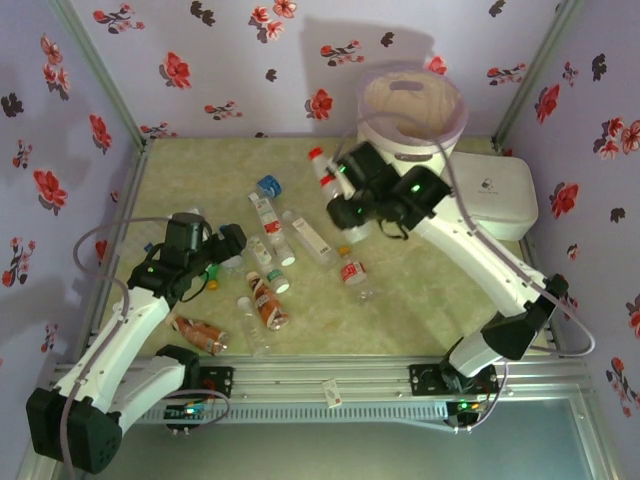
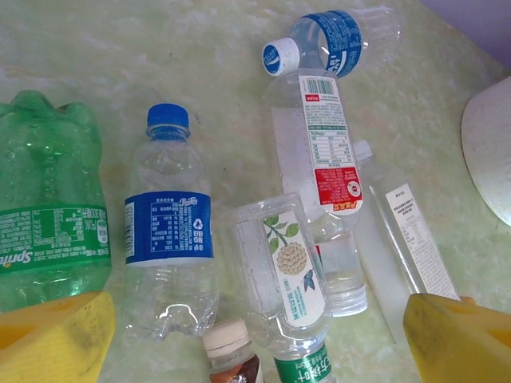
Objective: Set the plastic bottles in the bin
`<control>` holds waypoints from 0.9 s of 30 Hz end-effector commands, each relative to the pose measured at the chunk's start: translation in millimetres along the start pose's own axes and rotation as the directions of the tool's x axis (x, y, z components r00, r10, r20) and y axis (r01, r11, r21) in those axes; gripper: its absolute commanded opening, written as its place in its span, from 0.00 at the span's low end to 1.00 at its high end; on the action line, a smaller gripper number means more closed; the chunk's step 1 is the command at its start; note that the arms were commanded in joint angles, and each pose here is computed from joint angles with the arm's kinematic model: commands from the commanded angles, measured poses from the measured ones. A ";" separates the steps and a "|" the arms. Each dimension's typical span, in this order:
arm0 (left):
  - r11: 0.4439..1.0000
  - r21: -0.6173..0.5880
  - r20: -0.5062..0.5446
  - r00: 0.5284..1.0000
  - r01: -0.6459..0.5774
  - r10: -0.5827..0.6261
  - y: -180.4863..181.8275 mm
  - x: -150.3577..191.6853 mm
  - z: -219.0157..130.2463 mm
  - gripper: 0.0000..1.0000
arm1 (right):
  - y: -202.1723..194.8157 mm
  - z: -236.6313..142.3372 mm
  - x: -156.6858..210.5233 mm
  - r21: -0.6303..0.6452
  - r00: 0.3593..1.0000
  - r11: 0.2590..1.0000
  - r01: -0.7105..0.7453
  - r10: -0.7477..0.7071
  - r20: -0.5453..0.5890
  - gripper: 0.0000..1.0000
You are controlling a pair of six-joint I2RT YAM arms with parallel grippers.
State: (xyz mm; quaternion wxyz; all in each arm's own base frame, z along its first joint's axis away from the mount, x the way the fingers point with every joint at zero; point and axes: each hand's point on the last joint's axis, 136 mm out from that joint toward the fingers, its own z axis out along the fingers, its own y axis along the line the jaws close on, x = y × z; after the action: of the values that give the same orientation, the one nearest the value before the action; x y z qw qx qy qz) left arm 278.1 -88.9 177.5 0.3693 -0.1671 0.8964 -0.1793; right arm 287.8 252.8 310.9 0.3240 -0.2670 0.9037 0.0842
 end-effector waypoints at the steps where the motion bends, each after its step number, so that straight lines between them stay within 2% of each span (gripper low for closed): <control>1: 0.999 0.017 0.001 0.999 0.042 -0.042 -0.5 0.9 1.7 0.94 | -54.6 -24.3 -46.6 0.158 0.991 0.987 -0.004 -0.018 0.134 0.50; 6: 0.998 0.008 -0.008 0.998 0.061 -0.061 7.5 10.5 2.3 0.94 | -120.4 -45.9 -99.7 0.279 0.961 0.954 -0.112 0.033 0.273 0.50; 13: 0.997 0.023 -0.016 0.998 0.067 -0.067 7.3 13.2 -9.1 0.95 | -214.2 -31.3 -128.3 0.406 0.946 0.890 -0.208 0.077 0.316 0.49; 17: 0.997 0.023 -0.015 0.998 0.068 -0.068 8.1 13.4 -16.6 0.95 | -249.3 -6.9 -124.6 0.417 0.952 0.878 -0.235 0.123 0.279 0.49; 27: 0.992 -0.122 -0.105 0.994 0.020 -0.033 27.4 21.9 -34.0 0.94 | -280.8 69.6 -101.9 0.381 0.965 0.890 -0.252 0.200 0.171 0.48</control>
State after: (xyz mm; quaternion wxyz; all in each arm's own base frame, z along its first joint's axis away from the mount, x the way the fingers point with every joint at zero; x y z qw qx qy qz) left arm 245.2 -79.7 170.1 0.3218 -0.1872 0.9125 -0.1698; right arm 536.0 81.1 325.4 0.4100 -0.0750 0.9069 -0.0610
